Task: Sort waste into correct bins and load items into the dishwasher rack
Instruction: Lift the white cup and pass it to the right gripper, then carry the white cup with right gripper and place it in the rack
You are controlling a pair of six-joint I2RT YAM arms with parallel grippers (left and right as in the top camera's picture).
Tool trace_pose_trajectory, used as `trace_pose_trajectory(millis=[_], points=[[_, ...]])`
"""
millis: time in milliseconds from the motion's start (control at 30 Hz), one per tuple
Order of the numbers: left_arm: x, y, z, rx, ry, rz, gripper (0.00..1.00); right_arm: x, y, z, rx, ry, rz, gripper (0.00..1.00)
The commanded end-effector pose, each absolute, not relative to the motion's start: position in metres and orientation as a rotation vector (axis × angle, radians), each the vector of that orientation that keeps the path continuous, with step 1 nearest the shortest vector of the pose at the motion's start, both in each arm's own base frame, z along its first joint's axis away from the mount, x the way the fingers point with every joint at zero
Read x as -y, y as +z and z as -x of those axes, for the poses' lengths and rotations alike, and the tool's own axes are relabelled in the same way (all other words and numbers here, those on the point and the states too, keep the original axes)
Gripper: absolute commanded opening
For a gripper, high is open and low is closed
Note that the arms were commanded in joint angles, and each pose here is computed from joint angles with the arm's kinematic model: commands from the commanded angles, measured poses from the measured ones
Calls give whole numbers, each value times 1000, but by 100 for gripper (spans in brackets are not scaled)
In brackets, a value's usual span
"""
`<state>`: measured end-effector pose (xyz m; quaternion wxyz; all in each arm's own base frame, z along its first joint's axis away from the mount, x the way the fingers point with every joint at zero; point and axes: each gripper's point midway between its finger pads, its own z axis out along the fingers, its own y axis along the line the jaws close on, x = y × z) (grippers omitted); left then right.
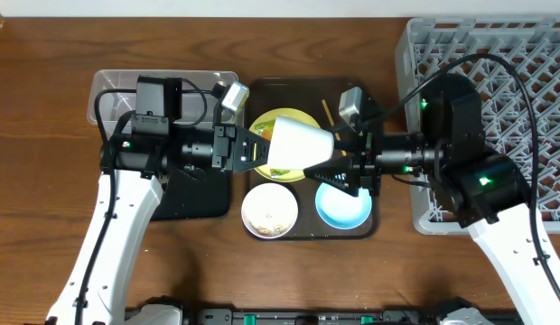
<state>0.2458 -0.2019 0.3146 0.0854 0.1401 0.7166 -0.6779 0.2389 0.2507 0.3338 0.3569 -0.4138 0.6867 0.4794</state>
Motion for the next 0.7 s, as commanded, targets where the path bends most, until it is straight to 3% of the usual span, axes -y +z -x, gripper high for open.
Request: trace_pose_trajectory(millis=[0, 133, 333, 467, 667], points=[[202, 322, -244, -2096, -2036, -461, 22, -246, 343, -242, -1770, 1224, 1039, 57], [202, 322, -244, -2096, -2037, -460, 51, -239, 339, -249, -1810, 1180, 997, 57], [202, 322, -244, -2096, -2036, -461, 69, -201, 336, -262, -1904, 1083, 848, 55], [202, 322, -244, -2096, -2036, -460, 73, -159, 333, -275, -2009, 977, 631, 55], [202, 322, -244, -2096, -2036, -460, 74, -36, 271, -299, -2384, 435, -169, 54]])
